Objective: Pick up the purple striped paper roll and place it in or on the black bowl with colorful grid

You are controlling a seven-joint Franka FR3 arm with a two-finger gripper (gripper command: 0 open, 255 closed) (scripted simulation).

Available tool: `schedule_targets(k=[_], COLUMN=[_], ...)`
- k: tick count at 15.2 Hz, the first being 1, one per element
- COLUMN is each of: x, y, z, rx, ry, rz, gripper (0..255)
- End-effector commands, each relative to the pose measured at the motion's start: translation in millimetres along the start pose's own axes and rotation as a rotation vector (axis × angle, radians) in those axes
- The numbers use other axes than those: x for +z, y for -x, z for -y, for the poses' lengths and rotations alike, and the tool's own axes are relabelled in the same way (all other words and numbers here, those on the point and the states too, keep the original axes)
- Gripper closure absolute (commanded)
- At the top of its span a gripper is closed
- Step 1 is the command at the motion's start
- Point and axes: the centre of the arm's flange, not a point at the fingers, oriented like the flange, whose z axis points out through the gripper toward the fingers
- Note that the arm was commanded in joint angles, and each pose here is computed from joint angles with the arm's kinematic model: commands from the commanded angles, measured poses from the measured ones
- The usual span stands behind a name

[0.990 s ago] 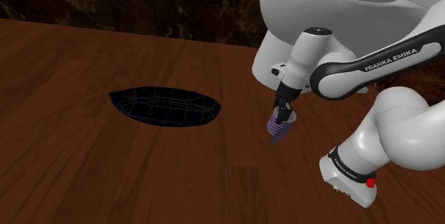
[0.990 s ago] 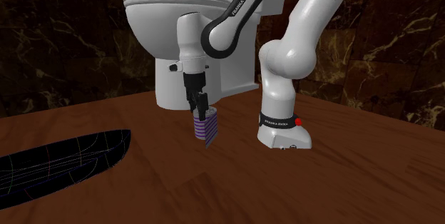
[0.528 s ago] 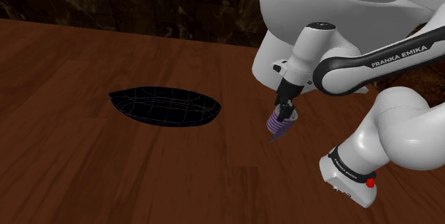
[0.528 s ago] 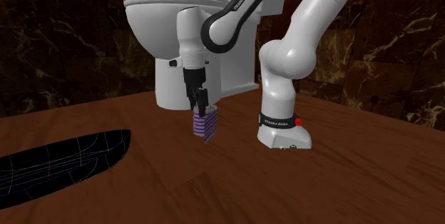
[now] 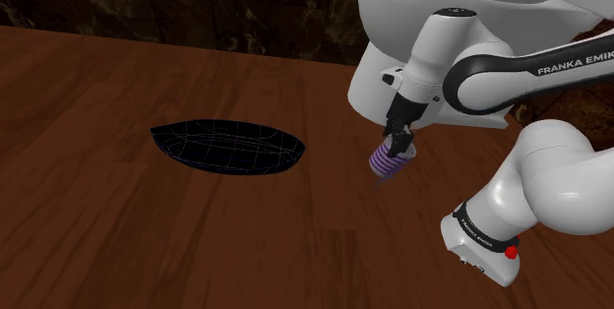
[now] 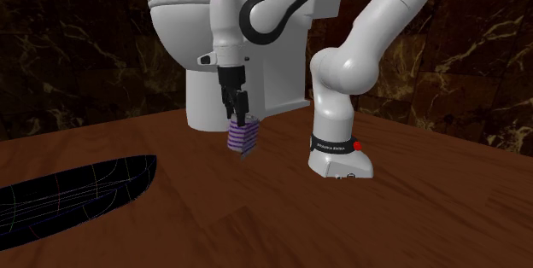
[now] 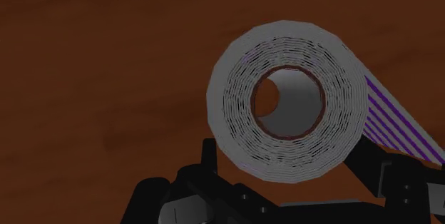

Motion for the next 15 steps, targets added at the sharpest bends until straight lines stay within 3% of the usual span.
schedule_targets(k=[1, 15], x=[-11.5, -85.3], y=[1.0, 2.6], z=[0.9, 3.4], rx=[0.0, 0.0], ry=[0.0, 0.0], rz=[0.0, 0.0], gripper=[255, 255])
